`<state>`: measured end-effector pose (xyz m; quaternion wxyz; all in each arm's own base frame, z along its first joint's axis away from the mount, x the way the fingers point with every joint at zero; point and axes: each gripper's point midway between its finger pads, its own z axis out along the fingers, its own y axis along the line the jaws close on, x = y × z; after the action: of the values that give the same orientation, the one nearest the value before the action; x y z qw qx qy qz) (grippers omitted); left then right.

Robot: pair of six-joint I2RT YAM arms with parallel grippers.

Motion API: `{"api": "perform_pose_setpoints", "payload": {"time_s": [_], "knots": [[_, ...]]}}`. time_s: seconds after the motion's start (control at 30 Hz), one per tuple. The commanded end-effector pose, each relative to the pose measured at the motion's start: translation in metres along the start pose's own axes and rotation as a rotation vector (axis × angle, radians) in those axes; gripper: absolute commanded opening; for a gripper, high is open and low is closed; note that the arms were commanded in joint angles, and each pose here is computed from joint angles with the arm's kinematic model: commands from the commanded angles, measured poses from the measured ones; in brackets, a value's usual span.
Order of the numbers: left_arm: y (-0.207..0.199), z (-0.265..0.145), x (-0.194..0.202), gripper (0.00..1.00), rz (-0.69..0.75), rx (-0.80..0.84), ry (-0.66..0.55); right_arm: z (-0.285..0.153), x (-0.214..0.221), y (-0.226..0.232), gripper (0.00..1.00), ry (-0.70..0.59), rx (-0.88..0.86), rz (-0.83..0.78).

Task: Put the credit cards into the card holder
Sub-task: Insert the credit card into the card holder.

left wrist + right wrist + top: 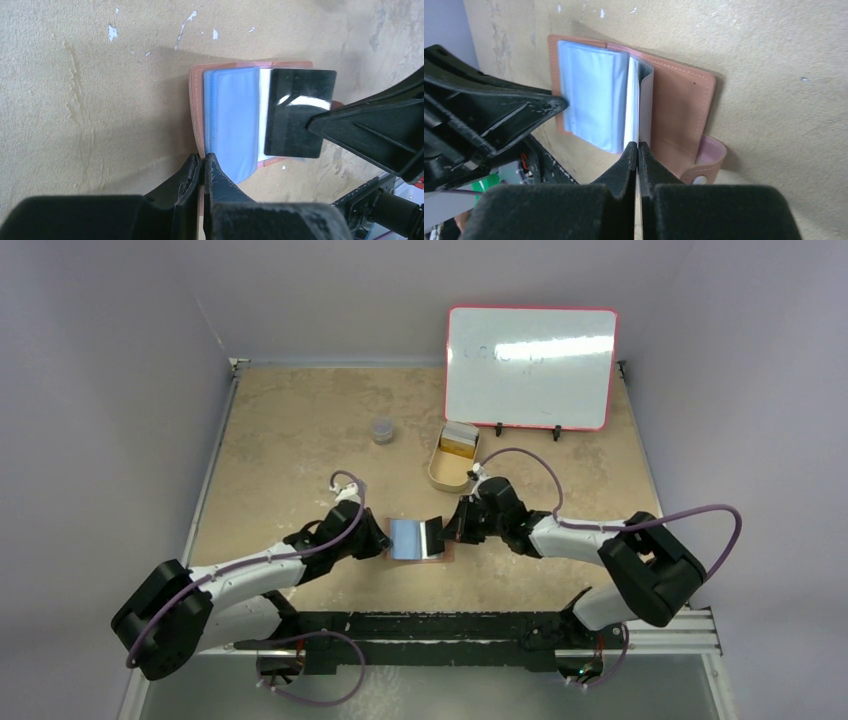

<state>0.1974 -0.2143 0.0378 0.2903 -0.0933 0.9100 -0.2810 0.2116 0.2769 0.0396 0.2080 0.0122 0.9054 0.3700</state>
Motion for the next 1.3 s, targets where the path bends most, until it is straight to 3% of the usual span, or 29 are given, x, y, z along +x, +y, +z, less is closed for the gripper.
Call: {"api": "perform_pose_setpoints", "payload": {"time_s": [0.0,1.27], "knots": [[0.0,0.005,0.002,0.0,0.032,0.017,0.0,-0.004,-0.006,0.022,0.0,-0.015,-0.107,-0.009],[0.006,0.01,0.013,0.0,0.012,0.017,0.028,0.015,-0.007,0.013,0.0,-0.037,-0.095,0.065]]}}
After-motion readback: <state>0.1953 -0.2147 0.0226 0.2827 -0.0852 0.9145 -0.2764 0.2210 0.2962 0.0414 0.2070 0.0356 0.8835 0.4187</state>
